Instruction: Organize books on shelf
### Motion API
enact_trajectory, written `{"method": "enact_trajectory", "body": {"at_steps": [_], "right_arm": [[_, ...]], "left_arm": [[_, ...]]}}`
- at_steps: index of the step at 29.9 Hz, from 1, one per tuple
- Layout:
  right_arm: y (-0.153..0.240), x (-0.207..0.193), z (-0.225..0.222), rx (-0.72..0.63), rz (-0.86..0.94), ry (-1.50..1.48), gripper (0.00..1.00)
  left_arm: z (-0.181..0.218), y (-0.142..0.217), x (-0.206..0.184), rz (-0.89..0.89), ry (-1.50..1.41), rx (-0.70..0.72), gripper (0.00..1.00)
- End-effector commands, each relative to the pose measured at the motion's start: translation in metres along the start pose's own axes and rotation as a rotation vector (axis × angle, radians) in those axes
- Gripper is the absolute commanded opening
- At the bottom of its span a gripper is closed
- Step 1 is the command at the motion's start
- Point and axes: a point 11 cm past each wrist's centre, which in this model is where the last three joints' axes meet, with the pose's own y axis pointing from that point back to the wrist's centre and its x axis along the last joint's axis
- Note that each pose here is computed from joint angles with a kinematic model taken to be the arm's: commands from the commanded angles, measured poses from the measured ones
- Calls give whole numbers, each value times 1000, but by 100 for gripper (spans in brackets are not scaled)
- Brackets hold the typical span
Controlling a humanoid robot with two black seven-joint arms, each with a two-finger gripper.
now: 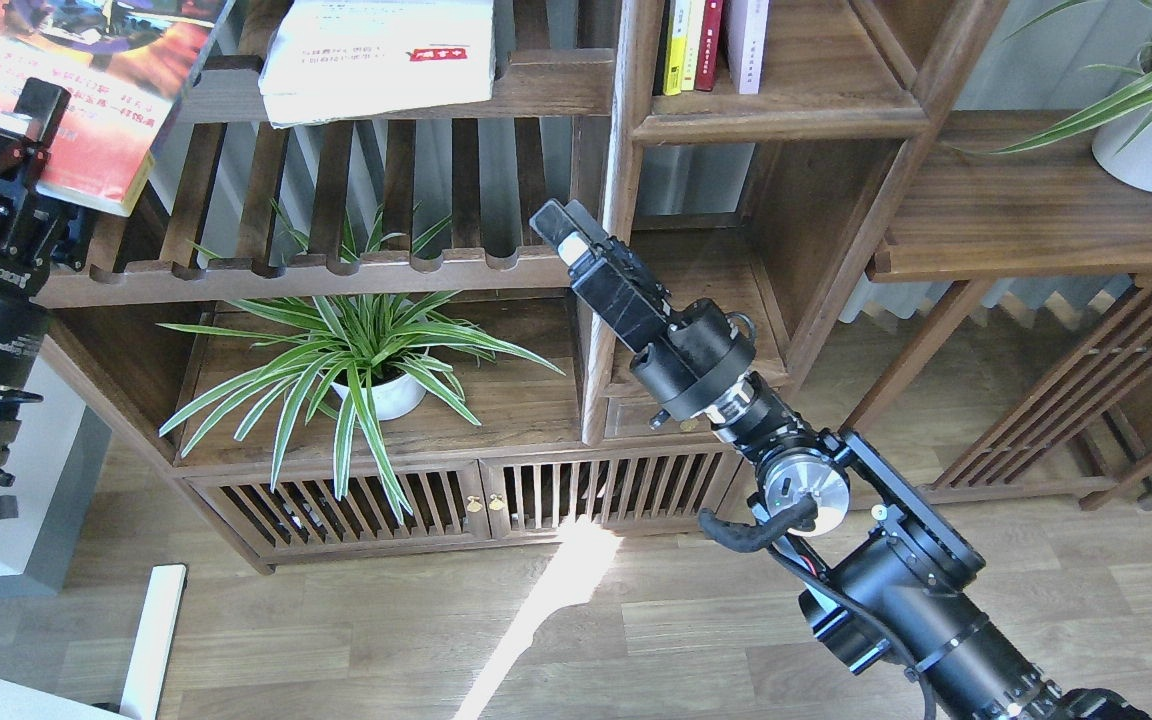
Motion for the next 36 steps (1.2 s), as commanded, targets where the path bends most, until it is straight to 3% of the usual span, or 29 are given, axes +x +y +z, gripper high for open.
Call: {"method": "enact_trajectory", "body": {"at_steps": [1, 12, 22, 36], "right_arm": [[-1, 0, -1, 0, -2, 2, 100], [-3, -1, 3, -12, -1, 2, 100], [-3, -2, 7, -24, -5, -2, 100], [-7, -6, 7, -29, -21, 0, 100]], "left_arm": [[-12, 7, -7, -11, 15, 25, 0], [-56, 23, -9, -1, 5, 160, 0], [-73, -4, -24, -74, -56, 285, 0], [-100, -17, -29, -103, -87, 440, 0]]}}
